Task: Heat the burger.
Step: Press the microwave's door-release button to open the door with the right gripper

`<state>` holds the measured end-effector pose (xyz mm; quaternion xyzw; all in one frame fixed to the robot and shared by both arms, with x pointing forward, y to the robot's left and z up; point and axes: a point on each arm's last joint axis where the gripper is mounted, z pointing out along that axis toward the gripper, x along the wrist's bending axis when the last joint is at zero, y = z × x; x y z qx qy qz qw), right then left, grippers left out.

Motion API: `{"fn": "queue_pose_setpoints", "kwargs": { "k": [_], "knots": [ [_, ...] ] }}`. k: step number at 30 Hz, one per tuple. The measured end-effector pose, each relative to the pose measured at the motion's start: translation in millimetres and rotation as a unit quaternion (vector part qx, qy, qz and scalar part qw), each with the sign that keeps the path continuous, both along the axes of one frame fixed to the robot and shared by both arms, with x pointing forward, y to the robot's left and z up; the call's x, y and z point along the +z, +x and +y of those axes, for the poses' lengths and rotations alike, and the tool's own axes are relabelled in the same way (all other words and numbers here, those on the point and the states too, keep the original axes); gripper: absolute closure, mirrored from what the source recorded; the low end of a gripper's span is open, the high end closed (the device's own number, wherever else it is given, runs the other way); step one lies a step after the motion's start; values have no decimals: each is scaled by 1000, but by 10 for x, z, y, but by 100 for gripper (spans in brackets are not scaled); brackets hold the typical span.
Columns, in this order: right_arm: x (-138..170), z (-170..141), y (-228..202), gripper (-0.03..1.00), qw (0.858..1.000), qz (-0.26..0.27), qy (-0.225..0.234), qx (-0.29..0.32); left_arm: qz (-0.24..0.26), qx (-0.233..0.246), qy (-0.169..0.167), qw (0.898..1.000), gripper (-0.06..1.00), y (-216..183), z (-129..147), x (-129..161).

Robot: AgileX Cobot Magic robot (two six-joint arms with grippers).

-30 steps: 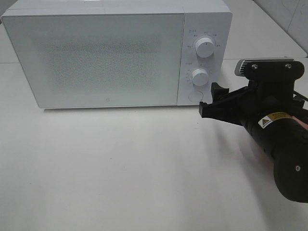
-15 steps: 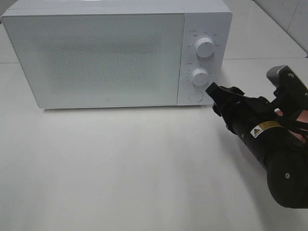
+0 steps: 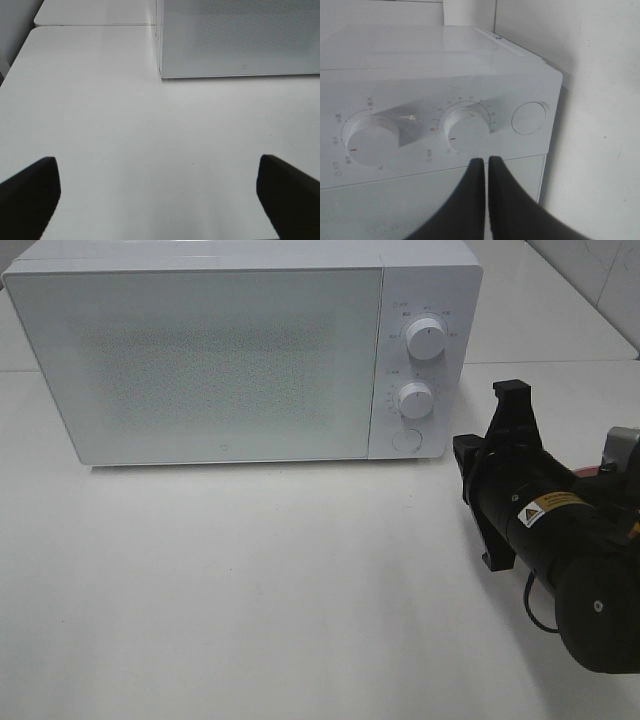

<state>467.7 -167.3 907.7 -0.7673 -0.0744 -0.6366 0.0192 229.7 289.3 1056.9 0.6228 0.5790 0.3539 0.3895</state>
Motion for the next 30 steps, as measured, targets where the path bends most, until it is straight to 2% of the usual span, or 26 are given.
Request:
{"fn": "queue_pose_setpoints", "kwargs": {
  "k": [5, 11, 13, 23, 30],
  "knots": [
    [-71, 15, -19, 96, 999, 42, 8, 6, 0, 0, 0, 1000, -5, 0, 0, 0],
    [-91, 18, -25, 96, 999, 53, 9, 8, 0, 0, 0, 1000, -5, 0, 0, 0],
    [-126, 50, -16, 96, 996, 82, 15, 11, 0, 0, 0, 1000, -5, 0, 0, 0],
    [-81, 49, 158, 96, 997, 77, 23, -3, 0, 0, 0, 1000, -5, 0, 0, 0],
    [-223, 95, 354, 96, 996, 88, 34, 0, 0, 0, 0, 1000, -5, 0, 0, 0]
  ]
}}
